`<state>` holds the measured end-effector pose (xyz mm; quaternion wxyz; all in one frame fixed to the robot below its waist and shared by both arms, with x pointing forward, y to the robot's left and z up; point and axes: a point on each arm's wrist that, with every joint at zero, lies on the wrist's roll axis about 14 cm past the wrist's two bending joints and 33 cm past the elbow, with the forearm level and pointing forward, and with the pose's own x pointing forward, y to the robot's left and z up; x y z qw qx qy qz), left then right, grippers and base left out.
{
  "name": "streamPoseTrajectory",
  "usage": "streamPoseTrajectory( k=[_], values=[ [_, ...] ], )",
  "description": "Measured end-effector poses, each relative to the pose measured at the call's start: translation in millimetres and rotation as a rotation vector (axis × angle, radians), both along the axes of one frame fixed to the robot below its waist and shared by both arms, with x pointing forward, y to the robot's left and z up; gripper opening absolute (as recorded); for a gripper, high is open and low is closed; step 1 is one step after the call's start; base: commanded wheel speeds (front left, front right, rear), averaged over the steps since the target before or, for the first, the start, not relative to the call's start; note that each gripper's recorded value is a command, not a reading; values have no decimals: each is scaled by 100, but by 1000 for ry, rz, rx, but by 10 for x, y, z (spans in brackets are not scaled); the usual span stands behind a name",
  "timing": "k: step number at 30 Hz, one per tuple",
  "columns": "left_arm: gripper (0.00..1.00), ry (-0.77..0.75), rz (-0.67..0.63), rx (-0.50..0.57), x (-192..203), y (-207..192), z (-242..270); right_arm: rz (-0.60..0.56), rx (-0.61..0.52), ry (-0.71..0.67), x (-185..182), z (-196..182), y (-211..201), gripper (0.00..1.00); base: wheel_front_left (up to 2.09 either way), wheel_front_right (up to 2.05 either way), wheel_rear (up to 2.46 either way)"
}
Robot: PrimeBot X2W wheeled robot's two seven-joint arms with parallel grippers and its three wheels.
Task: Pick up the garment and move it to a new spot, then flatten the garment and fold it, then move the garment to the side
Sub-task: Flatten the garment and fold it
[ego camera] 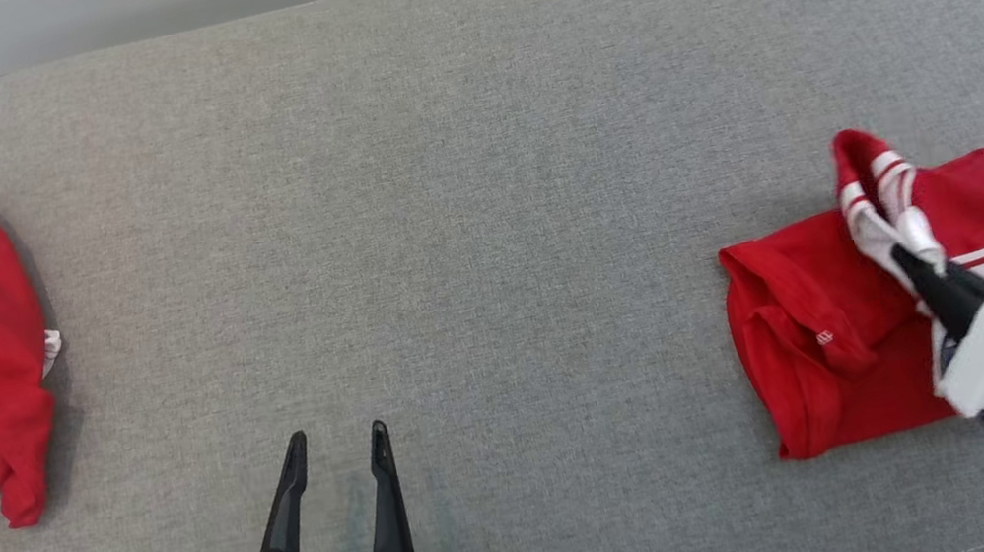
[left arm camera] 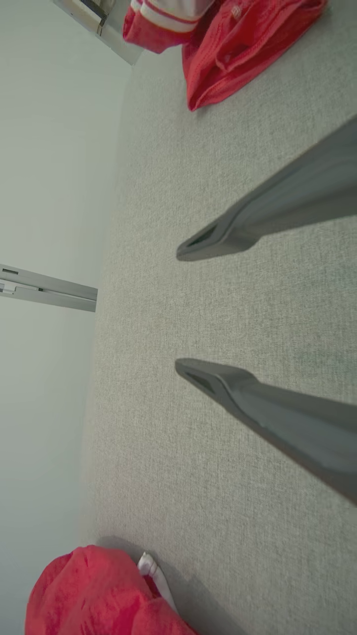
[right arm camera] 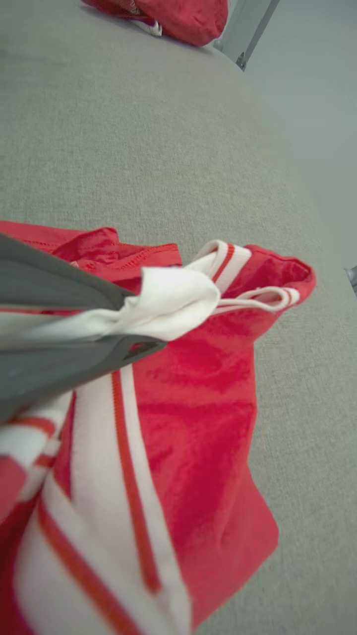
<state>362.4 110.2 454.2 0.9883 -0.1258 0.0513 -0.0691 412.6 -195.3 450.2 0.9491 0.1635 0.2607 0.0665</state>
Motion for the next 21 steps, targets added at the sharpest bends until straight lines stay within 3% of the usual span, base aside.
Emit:
streamPoseTrajectory(
  k=[4, 12, 13, 14, 15, 16, 21],
  values=[
    [100, 1, -7, 0, 5, -22, -4, 39, 27, 9, -46, -149, 346, 0, 0, 0, 0],
    [100, 12, 8, 9, -1, 29, -42, 64, 27, 31, -82, -346, 551, 0, 0, 0, 0],
    [100, 13, 8, 9, -4, 32, -46, 66, 27, 29, -78, -348, 563, 4, 0, 0, 0],
    [100, 16, 10, 9, -8, 37, -51, 79, 25, 26, -81, -347, 602, 36, 0, 0, 0],
    [100, 16, 12, 8, -11, 39, -50, 86, 29, 27, -86, -347, 632, 88, 0, 0, 0],
    [100, 15, 13, 7, -13, 41, -47, 92, 30, 24, -91, -342, 653, 100, 0, 0, 0],
    [100, 11, 32, 5, -36, 93, -26, 124, 62, -98, -101, -15, 790, 100, 0, 0, 0]
  ],
)
